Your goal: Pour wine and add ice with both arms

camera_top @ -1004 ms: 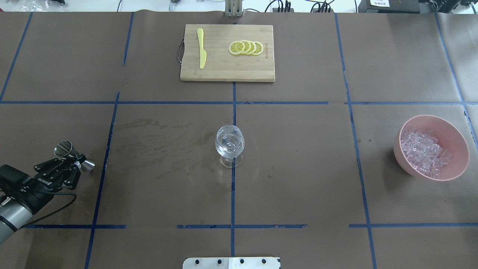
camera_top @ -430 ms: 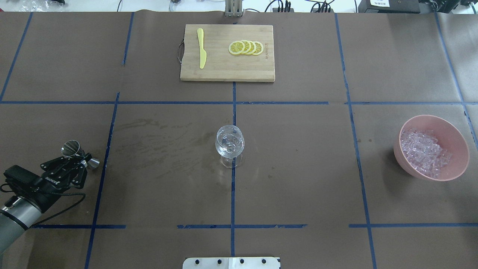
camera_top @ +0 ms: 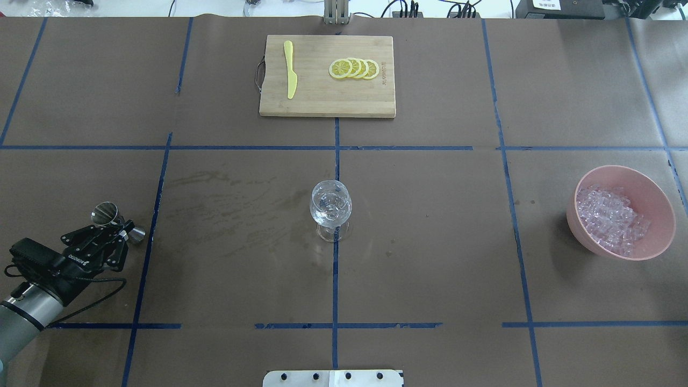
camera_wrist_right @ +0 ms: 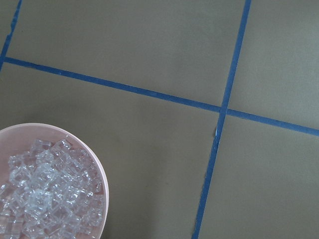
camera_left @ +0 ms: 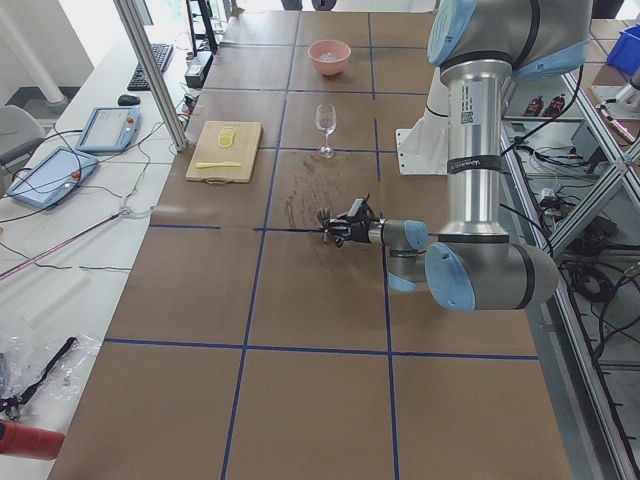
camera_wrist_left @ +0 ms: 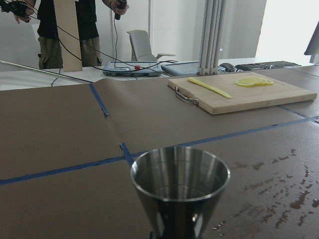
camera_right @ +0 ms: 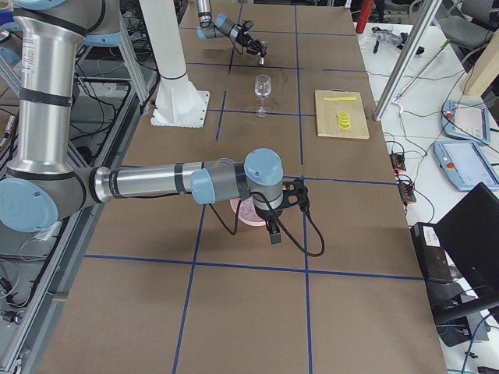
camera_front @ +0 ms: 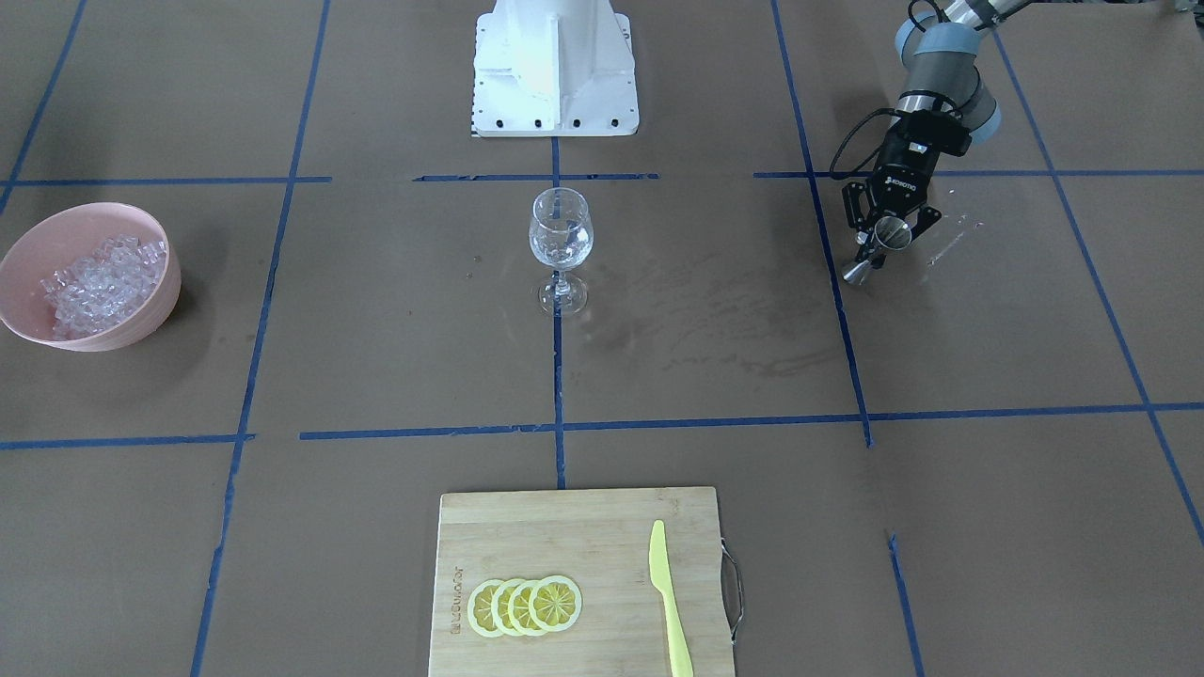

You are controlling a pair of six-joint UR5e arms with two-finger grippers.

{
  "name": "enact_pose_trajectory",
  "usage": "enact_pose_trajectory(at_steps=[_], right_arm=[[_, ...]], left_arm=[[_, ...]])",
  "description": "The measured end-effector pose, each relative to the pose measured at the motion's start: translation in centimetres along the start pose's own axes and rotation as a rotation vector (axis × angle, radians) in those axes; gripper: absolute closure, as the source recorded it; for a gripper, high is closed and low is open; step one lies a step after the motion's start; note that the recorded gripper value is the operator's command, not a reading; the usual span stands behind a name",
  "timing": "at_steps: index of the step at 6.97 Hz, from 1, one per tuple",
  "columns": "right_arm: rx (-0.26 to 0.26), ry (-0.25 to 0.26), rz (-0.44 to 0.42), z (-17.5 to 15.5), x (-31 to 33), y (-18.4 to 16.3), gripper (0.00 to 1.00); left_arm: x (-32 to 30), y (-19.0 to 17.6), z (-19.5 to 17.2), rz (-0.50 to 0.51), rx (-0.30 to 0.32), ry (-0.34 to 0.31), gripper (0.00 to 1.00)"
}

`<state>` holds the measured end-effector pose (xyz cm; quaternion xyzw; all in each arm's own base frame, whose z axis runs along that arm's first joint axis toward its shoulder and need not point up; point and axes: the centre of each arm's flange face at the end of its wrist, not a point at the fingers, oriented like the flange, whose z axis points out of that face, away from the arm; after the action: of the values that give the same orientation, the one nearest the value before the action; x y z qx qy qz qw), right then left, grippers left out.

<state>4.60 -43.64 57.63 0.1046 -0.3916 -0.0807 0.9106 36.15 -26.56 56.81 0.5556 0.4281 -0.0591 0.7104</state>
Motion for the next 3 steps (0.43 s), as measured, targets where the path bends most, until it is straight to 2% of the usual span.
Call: enact_pose_trajectory(at_steps=[3], right_arm=[[0.000, 0.000, -0.001, 0.02, 0.02, 0.01, 0.00]], left_arm=[[0.50, 0.11, 0.28, -0.004, 0.002, 0.004, 1.00]])
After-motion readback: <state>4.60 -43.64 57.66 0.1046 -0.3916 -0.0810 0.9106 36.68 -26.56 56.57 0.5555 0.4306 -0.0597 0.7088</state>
